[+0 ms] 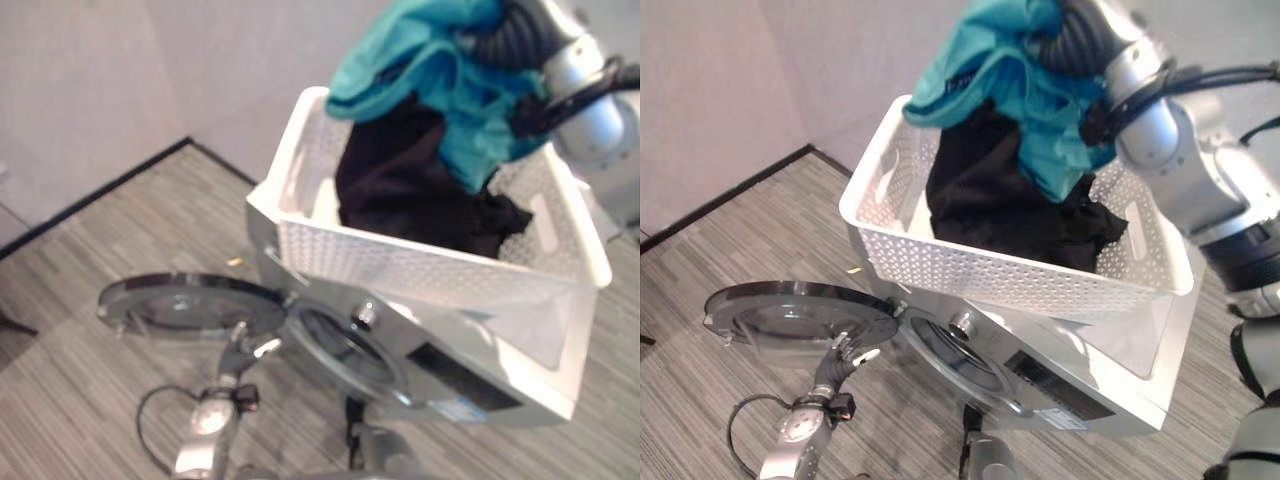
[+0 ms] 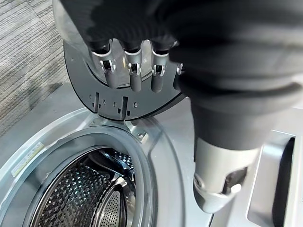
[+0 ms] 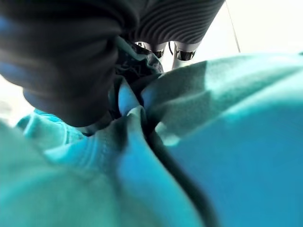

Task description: Grab the laundry basket,head to the washer,open it,put in the laundry and shut it.

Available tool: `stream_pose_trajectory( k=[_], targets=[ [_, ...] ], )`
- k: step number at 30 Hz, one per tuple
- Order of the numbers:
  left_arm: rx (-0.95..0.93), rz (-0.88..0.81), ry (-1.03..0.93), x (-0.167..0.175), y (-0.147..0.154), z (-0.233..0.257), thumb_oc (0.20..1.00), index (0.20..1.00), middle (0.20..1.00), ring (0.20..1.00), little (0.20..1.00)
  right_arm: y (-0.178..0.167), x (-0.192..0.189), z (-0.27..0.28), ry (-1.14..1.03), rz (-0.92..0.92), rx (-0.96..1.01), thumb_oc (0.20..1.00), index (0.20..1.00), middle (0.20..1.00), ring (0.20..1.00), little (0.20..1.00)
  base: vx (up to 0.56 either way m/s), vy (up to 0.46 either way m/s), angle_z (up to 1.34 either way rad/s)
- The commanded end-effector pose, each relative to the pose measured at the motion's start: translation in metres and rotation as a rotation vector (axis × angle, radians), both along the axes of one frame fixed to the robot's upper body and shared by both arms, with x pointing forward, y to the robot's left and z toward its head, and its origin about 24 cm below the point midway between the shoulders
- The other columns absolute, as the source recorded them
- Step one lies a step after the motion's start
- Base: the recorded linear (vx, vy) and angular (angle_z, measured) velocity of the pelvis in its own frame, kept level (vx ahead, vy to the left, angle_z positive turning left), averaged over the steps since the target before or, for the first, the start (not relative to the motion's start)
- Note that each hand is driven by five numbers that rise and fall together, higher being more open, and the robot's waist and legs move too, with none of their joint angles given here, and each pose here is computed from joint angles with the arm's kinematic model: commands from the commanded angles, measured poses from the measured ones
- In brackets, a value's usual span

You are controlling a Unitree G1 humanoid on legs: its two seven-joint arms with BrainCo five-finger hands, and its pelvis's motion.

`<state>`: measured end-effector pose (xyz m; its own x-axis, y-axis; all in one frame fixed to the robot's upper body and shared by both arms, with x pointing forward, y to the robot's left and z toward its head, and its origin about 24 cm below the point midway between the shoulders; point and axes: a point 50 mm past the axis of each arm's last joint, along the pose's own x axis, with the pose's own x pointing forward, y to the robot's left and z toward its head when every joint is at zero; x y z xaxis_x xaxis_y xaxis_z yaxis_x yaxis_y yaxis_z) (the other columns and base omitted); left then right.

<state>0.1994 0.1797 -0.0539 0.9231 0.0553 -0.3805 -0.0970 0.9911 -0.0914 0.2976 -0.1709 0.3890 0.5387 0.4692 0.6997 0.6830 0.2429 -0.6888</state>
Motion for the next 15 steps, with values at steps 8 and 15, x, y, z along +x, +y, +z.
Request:
stream_pose_trajectory(
  k=[8, 15],
  targets=[
    [0.027, -0.030, -0.103, 0.009, -0.014, 0.016, 1.000, 1.000, 1.000, 1.000, 1.000, -0.005, -0.046, 0.091, -0.493, -0.152, -0.024, 0.200, 0.200, 0.200, 0.200, 0.200, -0.01, 0.004, 0.01],
    [0.028, -0.012, -0.097, 0.008, -0.015, 0.014, 1.000, 1.000, 1.000, 1.000, 1.000, -0.020, -0.052, 0.115, -0.610, -0.298, -0.061, 0.200, 0.200, 0.200, 0.200, 0.200, 0.00, 0.001, 0.01]
  ],
)
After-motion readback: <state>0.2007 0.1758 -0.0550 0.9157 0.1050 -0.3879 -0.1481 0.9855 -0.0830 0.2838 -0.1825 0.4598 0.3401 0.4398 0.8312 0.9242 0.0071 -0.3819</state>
